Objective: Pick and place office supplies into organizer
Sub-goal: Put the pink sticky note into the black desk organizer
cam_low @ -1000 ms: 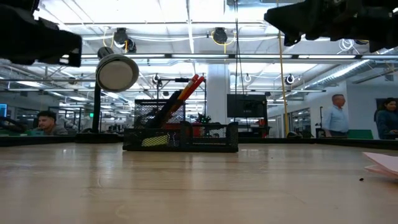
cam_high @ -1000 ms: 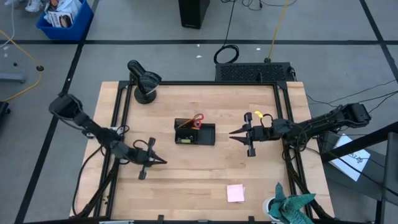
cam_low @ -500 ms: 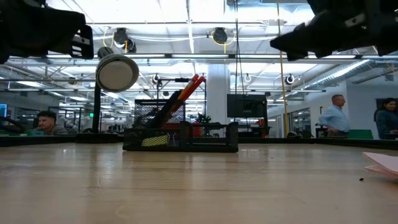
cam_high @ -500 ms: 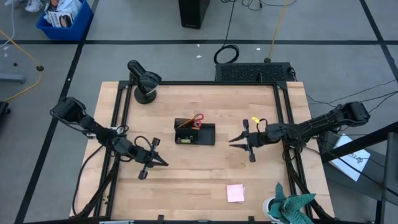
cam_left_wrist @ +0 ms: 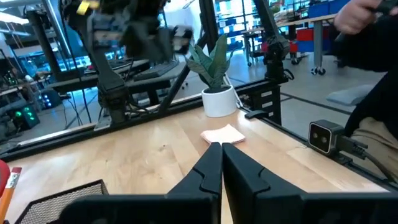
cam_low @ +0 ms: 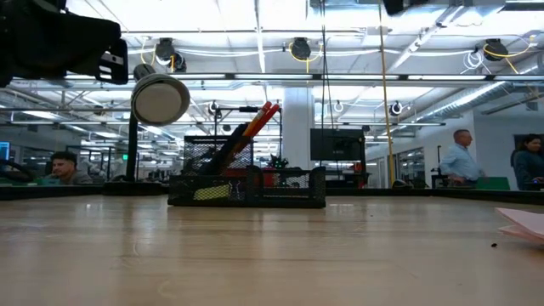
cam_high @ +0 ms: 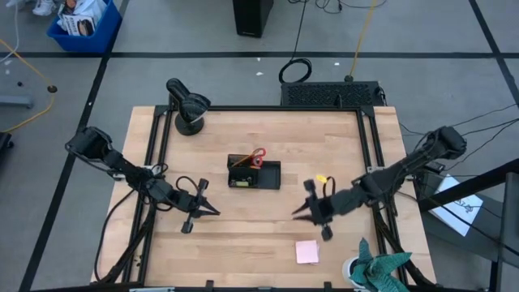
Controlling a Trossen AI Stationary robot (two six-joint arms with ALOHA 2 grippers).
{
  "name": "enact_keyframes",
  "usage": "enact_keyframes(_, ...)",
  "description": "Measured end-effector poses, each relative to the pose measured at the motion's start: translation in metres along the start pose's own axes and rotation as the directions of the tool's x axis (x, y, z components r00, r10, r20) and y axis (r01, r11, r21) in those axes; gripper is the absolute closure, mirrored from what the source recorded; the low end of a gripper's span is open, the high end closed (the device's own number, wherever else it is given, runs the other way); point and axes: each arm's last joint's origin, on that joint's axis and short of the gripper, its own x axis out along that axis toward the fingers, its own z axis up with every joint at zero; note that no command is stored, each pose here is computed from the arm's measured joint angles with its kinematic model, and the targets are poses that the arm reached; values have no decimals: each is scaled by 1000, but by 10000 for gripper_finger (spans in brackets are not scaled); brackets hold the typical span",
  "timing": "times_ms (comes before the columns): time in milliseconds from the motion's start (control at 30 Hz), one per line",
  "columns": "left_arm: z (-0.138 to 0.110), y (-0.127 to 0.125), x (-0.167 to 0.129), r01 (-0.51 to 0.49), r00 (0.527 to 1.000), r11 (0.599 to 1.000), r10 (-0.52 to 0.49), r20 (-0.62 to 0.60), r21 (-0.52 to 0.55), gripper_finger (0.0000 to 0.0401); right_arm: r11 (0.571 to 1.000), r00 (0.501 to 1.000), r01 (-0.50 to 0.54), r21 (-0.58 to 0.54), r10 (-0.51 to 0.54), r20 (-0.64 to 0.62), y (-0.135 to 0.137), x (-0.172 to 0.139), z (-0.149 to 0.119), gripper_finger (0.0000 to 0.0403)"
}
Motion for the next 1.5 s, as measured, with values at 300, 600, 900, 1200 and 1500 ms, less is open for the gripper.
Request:
enact_keyframes(300, -5, 0, 0, -37, 998, 997, 33, -51, -67, 382, 997, 995, -75, 14, 76, -64, 63, 28, 38, 343)
enact_keyframes(600, -7, 1, 0, -59, 996, 994, 52, -78, -88, 382, 998, 942, 59, 20, -49, -333, 122, 67, 36, 344)
enact_keyframes(900, -7, 0, 0, -46, 996, 994, 39, -76, -95, 382, 928, 894, -34, 370, 193, -404, 160, 70, 24, 398)
enact_keyframes(1200, -10, -1, -1, -43, 994, 993, 31, -105, -113, 382, 732, 779, 279, 621, 206, -593, 164, 57, 4, 402)
enact_keyframes(1500, -12, -2, -1, -40, 991, 989, 21, -132, -142, 382, 675, 565, 450, 585, 292, -772, 169, 70, -26, 402)
